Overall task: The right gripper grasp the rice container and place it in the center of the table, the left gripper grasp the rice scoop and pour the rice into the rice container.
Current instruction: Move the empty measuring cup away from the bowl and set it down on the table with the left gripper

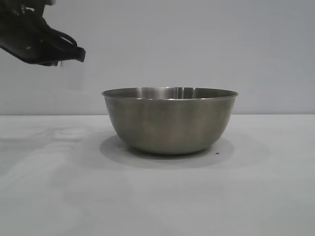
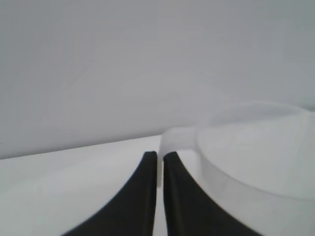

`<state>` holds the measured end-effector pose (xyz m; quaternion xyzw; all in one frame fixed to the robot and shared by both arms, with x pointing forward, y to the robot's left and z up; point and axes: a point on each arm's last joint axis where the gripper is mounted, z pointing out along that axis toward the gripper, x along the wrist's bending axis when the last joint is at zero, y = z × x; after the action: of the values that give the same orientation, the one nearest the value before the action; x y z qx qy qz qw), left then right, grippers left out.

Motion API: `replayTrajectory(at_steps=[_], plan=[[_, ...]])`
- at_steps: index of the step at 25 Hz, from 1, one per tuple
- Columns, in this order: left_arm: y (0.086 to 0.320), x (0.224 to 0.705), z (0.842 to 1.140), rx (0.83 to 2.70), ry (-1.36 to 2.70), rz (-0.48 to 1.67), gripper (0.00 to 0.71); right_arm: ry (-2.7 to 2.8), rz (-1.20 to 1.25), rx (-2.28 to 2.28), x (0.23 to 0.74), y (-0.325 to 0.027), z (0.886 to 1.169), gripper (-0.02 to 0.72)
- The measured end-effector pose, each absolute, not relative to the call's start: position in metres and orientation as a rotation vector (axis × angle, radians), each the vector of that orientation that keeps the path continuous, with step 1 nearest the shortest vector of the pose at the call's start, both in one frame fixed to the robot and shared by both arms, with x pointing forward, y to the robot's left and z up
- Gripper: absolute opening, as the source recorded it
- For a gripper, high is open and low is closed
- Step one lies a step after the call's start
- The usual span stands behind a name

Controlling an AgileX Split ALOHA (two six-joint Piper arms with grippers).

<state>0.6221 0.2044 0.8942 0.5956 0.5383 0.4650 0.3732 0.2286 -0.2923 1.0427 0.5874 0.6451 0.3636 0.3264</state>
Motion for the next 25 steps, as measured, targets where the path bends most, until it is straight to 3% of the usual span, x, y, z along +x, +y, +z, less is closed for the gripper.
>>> replayTrajectory(at_steps=[7,16,25], plan=[[0.206,0.615,0.882,1.504,1.384,1.172,0.000,1.690,0.953,1.539,0.229,-0.292,1.043,0.529],[0.215,0.569,0.864,1.438,1.305,1.112,0.000,1.690,0.953,1.539,0.229,-0.292,1.043,0.529],[0.215,0.565,0.853,1.458,1.316,1.077,0.000,1.690,0.953,1.539,0.229,-0.292,1.043,0.529]])
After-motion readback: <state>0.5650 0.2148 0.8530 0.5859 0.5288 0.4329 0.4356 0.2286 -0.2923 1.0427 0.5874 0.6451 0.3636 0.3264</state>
